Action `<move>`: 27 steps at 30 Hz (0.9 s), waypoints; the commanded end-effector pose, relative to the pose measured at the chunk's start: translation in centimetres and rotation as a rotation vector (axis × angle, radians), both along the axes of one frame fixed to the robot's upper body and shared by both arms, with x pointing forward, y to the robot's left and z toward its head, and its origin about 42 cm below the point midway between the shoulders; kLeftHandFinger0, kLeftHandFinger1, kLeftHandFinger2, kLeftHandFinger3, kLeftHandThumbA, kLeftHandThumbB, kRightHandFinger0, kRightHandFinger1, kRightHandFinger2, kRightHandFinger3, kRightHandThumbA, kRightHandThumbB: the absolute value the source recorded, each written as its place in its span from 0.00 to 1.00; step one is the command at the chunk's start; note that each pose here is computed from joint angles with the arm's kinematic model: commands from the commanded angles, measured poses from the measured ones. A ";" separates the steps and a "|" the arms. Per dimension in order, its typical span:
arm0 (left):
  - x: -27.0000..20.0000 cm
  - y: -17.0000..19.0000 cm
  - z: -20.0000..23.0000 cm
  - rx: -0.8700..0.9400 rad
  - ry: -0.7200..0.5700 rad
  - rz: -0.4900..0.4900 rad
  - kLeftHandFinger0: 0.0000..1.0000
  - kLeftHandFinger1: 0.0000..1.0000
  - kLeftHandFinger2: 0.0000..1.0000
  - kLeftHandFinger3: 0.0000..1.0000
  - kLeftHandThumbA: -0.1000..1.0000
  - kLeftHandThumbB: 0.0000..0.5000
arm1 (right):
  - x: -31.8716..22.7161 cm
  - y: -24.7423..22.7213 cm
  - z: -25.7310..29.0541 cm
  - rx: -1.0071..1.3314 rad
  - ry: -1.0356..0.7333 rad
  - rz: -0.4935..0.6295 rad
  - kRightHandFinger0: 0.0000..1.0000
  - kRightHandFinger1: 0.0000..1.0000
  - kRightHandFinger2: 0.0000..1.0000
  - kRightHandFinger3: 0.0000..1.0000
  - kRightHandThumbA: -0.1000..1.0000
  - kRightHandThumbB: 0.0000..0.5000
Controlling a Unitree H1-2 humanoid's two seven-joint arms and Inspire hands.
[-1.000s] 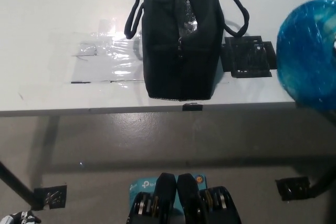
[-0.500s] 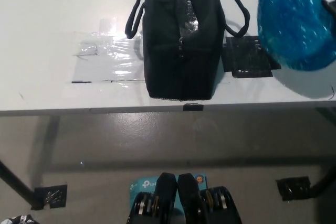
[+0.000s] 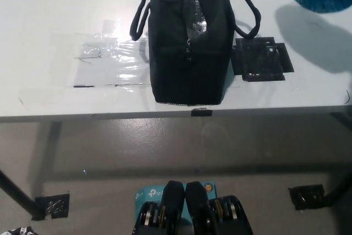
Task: The robot uses its right hand to pick up a stack of plates kept in the middle of the desk and put it inside a bag kept next to it
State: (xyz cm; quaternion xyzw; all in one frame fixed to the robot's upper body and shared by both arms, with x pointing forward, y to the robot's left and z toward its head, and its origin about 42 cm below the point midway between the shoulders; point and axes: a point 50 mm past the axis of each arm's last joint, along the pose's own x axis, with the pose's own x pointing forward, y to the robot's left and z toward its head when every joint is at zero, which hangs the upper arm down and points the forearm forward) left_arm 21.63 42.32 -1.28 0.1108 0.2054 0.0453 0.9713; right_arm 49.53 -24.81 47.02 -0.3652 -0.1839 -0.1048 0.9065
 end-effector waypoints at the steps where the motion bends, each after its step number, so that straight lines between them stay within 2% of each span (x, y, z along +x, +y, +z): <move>1: -0.7 1.2 0.6 0.039 -0.004 -0.008 0.00 0.06 0.19 0.22 0.00 1.00 | -0.4 2.2 4.4 -0.092 -0.078 0.002 0.00 0.01 0.32 0.10 0.00 0.65; 3: -0.7 1.2 0.6 0.040 -0.004 -0.008 0.00 0.06 0.19 0.22 0.00 1.00 | -0.4 2.2 4.4 -0.093 -0.077 0.001 0.00 0.01 0.32 0.10 0.00 0.65; 4: -0.8 1.2 0.5 0.035 -0.002 -0.009 0.00 0.03 0.15 0.19 0.00 1.00 | -0.3 2.7 4.5 -0.114 -0.075 -0.004 0.00 0.01 0.31 0.09 0.00 0.63; 6: -0.9 1.2 0.5 0.026 0.004 -0.008 0.00 0.00 0.14 0.18 0.00 1.00 | 0.0 4.3 5.3 -0.172 -0.072 -0.023 0.00 0.00 0.30 0.20 0.00 0.63; 9: -0.9 1.2 0.5 0.026 0.004 -0.008 0.00 0.00 0.13 0.18 0.00 1.00 | 0.0 4.4 5.3 -0.173 -0.067 -0.028 0.00 0.00 0.30 0.22 0.00 0.64; 10: -1.0 1.2 0.5 0.026 0.006 -0.009 0.00 0.01 0.15 0.19 0.00 1.00 | 0.2 5.1 5.9 -0.191 -0.066 -0.029 0.00 0.00 0.32 0.27 0.00 0.76; 11: -1.4 1.2 0.3 0.027 0.014 -0.011 0.00 0.02 0.16 0.19 0.00 1.00 | 0.6 6.1 6.5 -0.218 -0.060 -0.031 0.00 0.00 0.37 0.37 0.00 0.80; 12: -1.4 1.2 0.3 0.027 0.015 -0.011 0.00 0.02 0.16 0.19 0.00 1.00 | 0.6 6.1 6.5 -0.218 -0.058 -0.032 0.00 0.00 0.38 0.45 0.00 0.82; 14: -1.4 1.2 0.3 0.026 0.018 -0.005 0.00 0.03 0.17 0.18 0.00 1.00 | 1.0 7.0 7.1 -0.239 -0.051 -0.046 0.00 0.01 0.41 0.51 0.00 0.81; 16: -1.4 1.2 0.4 0.026 0.018 -0.004 0.00 0.03 0.17 0.18 0.00 1.00 | 1.0 7.0 7.1 -0.240 -0.048 -0.049 0.00 0.00 0.41 0.52 0.00 0.81; 18: -2.0 1.0 0.0 0.019 0.026 0.002 0.00 0.05 0.17 0.21 0.00 1.00 | 1.7 9.1 7.9 -0.272 -0.034 -0.062 0.00 0.03 0.44 0.55 0.00 0.74; 22: -2.2 0.9 -0.1 0.020 0.028 0.000 0.00 0.05 0.17 0.21 0.00 1.00 | 1.8 9.2 7.9 -0.281 -0.025 -0.073 0.00 0.03 0.44 0.55 0.00 0.73; 23: -2.3 0.8 -0.1 0.024 0.034 -0.008 0.00 0.04 0.15 0.20 0.00 1.00 | 2.5 9.6 9.5 -0.326 -0.031 -0.123 0.00 0.04 0.45 0.56 0.00 0.71; 26: -2.3 0.8 0.0 0.021 0.034 -0.004 0.00 0.02 0.14 0.19 0.00 1.00 | 2.7 9.8 10.6 -0.342 -0.041 -0.148 0.00 0.05 0.47 0.60 0.00 0.67; 27: -2.3 0.8 0.0 0.019 0.032 -0.004 0.00 0.01 0.14 0.19 0.00 1.00 | 2.7 9.8 10.8 -0.345 -0.044 -0.154 0.00 0.06 0.47 0.62 0.00 0.68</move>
